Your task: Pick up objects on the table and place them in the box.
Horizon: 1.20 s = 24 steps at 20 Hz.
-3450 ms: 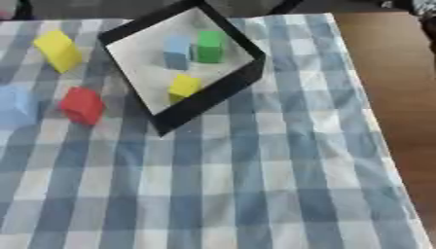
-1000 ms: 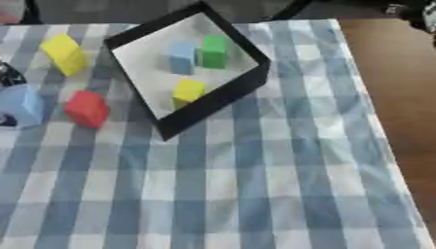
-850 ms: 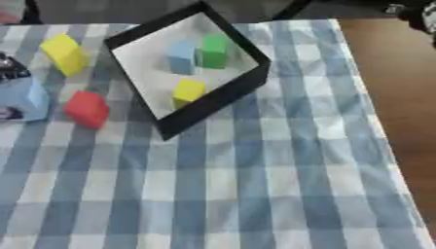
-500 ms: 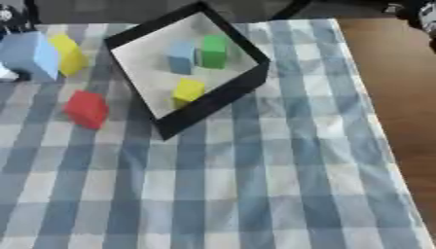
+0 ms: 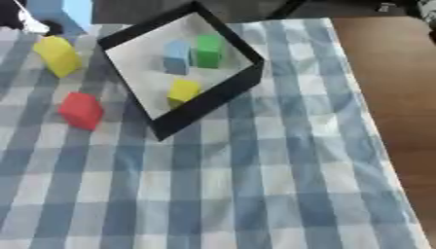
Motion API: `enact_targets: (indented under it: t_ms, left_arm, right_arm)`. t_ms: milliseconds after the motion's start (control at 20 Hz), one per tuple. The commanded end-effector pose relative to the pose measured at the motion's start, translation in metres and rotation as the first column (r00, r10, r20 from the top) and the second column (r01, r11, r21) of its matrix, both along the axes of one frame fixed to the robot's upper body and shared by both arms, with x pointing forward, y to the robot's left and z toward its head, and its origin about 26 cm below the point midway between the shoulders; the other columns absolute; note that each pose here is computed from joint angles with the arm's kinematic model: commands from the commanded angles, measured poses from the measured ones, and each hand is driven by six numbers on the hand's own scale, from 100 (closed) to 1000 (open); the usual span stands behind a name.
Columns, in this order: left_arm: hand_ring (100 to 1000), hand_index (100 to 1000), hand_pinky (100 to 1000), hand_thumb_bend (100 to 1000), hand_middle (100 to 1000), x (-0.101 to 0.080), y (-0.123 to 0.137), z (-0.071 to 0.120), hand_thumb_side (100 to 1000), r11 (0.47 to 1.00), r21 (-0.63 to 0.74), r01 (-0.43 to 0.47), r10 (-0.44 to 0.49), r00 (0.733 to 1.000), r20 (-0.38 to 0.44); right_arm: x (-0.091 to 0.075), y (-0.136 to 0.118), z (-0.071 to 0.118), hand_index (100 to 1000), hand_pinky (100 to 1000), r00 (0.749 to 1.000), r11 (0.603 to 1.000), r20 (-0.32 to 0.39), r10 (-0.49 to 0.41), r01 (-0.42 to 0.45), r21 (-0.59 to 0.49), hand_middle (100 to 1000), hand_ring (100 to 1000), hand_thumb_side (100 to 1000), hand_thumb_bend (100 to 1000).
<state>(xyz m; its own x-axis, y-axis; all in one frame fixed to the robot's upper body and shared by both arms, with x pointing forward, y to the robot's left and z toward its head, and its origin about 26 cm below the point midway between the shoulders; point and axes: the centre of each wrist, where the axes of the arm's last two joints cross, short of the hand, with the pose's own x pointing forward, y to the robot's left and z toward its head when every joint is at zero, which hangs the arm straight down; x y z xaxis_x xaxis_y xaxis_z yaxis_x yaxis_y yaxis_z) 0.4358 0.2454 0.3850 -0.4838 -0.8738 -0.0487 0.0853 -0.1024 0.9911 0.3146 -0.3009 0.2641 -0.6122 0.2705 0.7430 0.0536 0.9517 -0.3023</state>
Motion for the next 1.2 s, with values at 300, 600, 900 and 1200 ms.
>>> enact_targets:
  t_ms: [300, 600, 900, 1200]
  left_arm:
    - [661, 675, 663, 236, 594, 0.025, -0.018, -0.007, 100, 0.998, -0.025, -0.05, 0.051, 0.997, 0.065]
    - [664, 673, 667, 256, 597, 0.04, -0.017, -0.028, 100, 0.996, -0.013, -0.093, 0.094, 0.994, 0.053]
    - [673, 677, 680, 297, 606, 0.05, -0.012, -0.047, 100, 0.993, 0.004, -0.121, 0.121, 0.993, 0.001]
    - [705, 716, 720, 391, 638, 0.055, -0.011, -0.058, 100, 0.99, 0.037, -0.137, 0.139, 0.989, -0.044]
  right_arm:
    - [-0.002, 0.009, 0.019, 750, 890, 0.997, 0.998, 0.054, 0.052, -0.05, -0.028, 698, 767, 540, 100]
    - [-0.003, 0.012, 0.024, 749, 890, 0.996, 0.998, 0.069, 0.064, -0.063, -0.025, 697, 765, 543, 100]
    - [-0.003, 0.012, 0.024, 748, 890, 0.996, 0.998, 0.072, 0.059, -0.058, -0.025, 696, 765, 544, 100]
    - [-0.003, 0.013, 0.024, 748, 890, 0.996, 0.998, 0.07, 0.056, -0.055, -0.026, 696, 764, 544, 100]
